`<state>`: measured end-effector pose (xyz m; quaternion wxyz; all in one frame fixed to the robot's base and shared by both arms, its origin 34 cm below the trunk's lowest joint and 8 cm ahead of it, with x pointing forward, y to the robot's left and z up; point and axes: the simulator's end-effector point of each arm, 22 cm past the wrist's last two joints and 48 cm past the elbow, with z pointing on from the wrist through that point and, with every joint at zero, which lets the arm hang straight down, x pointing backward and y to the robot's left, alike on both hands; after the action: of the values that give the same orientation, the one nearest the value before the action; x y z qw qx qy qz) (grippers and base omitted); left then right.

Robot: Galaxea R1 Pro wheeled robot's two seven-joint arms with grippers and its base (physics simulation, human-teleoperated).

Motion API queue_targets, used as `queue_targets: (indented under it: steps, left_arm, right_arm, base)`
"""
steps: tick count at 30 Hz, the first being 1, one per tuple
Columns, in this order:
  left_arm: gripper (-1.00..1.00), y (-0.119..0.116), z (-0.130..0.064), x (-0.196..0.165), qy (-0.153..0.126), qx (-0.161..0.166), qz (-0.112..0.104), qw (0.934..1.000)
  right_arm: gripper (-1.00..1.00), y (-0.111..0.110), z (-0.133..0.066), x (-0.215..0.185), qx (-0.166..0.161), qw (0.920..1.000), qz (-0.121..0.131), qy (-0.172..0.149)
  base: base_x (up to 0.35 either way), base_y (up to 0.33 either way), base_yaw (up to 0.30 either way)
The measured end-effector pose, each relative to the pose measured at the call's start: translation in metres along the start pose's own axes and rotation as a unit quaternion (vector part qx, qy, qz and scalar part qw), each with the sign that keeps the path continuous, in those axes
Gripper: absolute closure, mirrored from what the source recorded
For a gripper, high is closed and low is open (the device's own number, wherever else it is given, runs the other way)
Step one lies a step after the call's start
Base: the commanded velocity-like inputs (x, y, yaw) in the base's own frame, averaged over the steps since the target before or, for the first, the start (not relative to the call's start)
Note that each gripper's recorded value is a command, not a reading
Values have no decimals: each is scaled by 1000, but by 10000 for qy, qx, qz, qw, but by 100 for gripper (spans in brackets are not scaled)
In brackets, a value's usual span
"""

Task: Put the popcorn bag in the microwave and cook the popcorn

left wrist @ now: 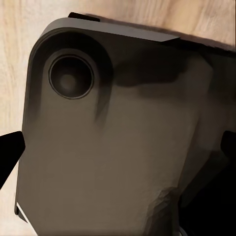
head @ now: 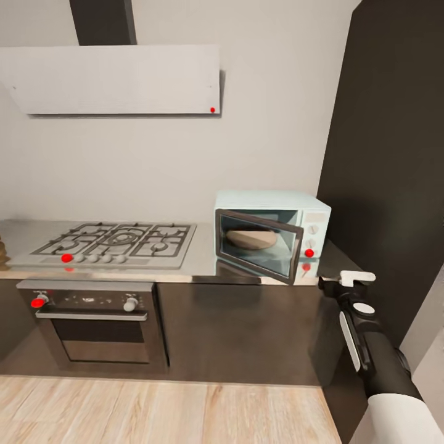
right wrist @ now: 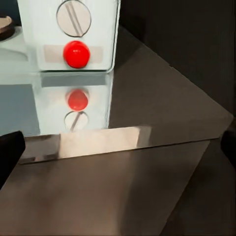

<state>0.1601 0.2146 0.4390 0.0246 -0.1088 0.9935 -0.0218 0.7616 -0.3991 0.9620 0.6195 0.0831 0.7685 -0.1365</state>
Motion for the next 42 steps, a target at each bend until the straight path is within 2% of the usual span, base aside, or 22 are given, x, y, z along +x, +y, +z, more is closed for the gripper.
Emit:
queue_targets:
  steps: [6,11,13,17,18,35,37,42]
  left_arm:
    - [-100,0,0,0,0,-5,-2,10000]
    - [-100,0,0,0,0,-6,-4,10000]
    - [-100,0,0,0,0,-2,-4,10000]
    - [-100,0,0,0,0,-4,-4,10000]
    - [-100,0,0,0,-1,-5,-4,10000]
    - [-100,0,0,0,-2,-5,-4,10000]
    - [-100,0,0,0,0,-2,-4,10000]
    - [-100,0,0,0,-1,-3,-4,10000]
  right_arm:
    - [-100,0,-1,-7,25,9999,41,-117]
    - [-100,36,-7,-10,-199,9991,314,-201]
    - [-100,57,-12,-10,-343,9983,421,-195]
    - [-100,86,-18,-14,-562,9974,386,-229]
    - [-100,87,-18,-15,-534,9978,314,-242]
    - [-100,88,-17,-10,-717,9970,246,-154]
    - [-100,87,-16,-7,-746,9965,355,-120]
    - [-100,63,-11,1,-523,9970,562,-28]
  base:
    - [66,-68,0]
    - [4,-3,0]
    - [0,0,0]
    - [0,0,0]
    - [0,0,0]
    - [0,0,0]
    - [0,0,0]
    - [0,0,0]
